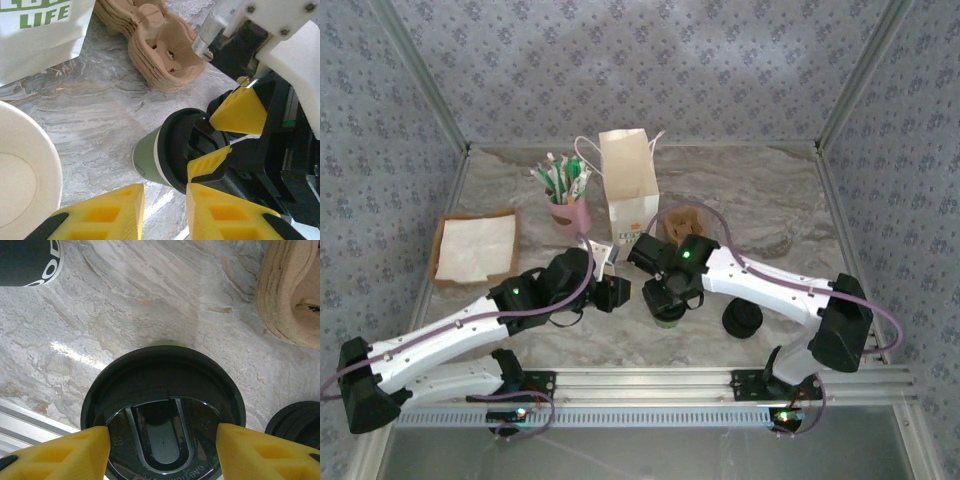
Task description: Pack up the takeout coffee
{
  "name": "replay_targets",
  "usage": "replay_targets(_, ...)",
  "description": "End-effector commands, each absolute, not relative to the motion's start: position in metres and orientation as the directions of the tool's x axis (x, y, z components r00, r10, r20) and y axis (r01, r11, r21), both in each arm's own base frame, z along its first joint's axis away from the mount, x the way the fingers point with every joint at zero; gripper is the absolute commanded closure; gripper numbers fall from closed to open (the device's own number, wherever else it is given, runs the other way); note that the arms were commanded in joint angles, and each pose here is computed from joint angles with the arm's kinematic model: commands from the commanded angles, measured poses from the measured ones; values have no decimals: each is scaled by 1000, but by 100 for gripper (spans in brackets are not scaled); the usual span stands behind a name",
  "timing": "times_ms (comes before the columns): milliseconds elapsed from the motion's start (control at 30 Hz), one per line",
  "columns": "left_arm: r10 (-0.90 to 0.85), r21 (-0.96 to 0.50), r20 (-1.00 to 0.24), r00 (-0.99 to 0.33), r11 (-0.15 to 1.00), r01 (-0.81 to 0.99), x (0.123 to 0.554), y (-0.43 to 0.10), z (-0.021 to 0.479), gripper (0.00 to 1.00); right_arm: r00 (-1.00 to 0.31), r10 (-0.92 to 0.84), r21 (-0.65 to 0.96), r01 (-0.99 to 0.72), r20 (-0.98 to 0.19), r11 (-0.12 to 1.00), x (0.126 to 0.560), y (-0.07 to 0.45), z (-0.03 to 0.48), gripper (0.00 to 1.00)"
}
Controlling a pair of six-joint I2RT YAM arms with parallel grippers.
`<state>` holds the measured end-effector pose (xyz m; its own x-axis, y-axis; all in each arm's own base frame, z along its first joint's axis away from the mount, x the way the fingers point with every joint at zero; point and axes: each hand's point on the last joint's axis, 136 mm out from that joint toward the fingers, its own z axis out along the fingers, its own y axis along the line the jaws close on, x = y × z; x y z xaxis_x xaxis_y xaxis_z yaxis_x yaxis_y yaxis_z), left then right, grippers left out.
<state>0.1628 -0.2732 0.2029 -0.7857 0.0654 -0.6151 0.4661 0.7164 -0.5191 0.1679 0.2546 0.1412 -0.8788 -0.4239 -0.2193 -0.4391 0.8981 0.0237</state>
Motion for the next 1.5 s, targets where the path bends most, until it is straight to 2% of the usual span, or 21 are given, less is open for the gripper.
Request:
replay_targets(0, 54, -524, -624, -780, 711, 469, 164, -272, 209, 72, -887, -449, -78, -443, -105, 893, 156, 233, 118, 40)
replay_targets(333, 56, -524, -623, -780, 710, 470, 165, -273, 210, 72, -896, -443, -108, -441, -1, 891, 138, 211, 94, 40)
replay_targets(633, 61, -524, -621, -781, 708, 472, 166, -276, 209, 72, -900, -435, -86, -436, 35, 896, 133, 210, 79, 40)
replay_targets(733, 60, -525, -621, -782, 709, 471, 166, -276, 209, 72, -899, -437, -82, -437, 10, 896, 136, 213, 88, 40)
replay_targets(933, 59, -529, -620, -782, 704, 473, 165, -276, 211, 72, -891, -435, -12, -437, -129, 899, 148, 230, 136, 35)
replay_targets(1133, 58, -531, -619, -783, 705, 471, 165, -277, 210, 72, -885, -425, 42, -440, -187, 897, 154, 236, 158, 30)
replay_targets(1300, 57, -531, -618, -784, 704, 470, 165, -276, 211, 72, -881, -424, 59, -444, -212, 894, 161, 241, 164, 31)
replay_targets(1467, 58, -530, -618, -784, 706, 469, 165, -276, 209, 72, -873, -423, 67, -450, -242, 891, 169, 246, 168, 39)
